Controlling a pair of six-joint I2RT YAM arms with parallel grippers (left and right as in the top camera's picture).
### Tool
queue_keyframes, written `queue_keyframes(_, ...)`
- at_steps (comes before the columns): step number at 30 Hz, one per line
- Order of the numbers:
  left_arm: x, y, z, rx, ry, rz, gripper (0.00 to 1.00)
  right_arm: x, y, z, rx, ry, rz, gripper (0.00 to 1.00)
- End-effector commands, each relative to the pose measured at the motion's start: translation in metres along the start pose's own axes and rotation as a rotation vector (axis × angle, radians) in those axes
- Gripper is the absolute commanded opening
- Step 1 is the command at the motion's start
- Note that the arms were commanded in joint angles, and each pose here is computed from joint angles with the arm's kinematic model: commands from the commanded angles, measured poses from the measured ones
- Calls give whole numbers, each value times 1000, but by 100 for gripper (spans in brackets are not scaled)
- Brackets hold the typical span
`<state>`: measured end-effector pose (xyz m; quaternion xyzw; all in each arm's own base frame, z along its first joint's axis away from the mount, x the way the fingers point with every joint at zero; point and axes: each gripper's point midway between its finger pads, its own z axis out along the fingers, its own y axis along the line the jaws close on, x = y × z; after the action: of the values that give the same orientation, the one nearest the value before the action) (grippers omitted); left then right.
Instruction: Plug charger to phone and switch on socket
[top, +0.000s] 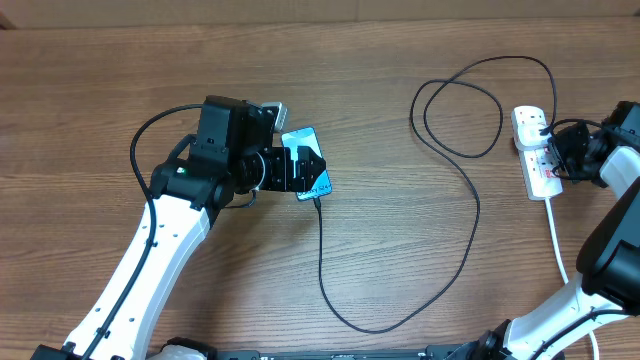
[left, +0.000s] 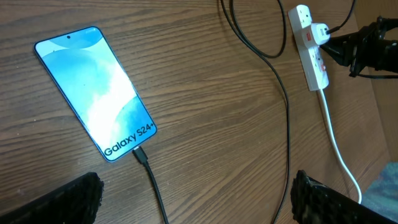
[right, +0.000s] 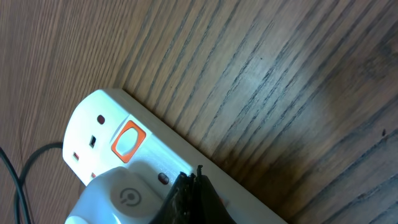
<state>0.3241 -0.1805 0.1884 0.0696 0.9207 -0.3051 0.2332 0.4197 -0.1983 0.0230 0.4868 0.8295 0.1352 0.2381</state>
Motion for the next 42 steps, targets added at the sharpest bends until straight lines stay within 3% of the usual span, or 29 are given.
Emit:
queue_keyframes(1, -2, -4, -4, -2, -15, 6, 100, 18, 8, 10, 4, 52, -25, 4)
queue_keyframes(42, -2, -4, -4, -2, -15, 7, 100, 60, 2, 8, 54, 205, -11, 4)
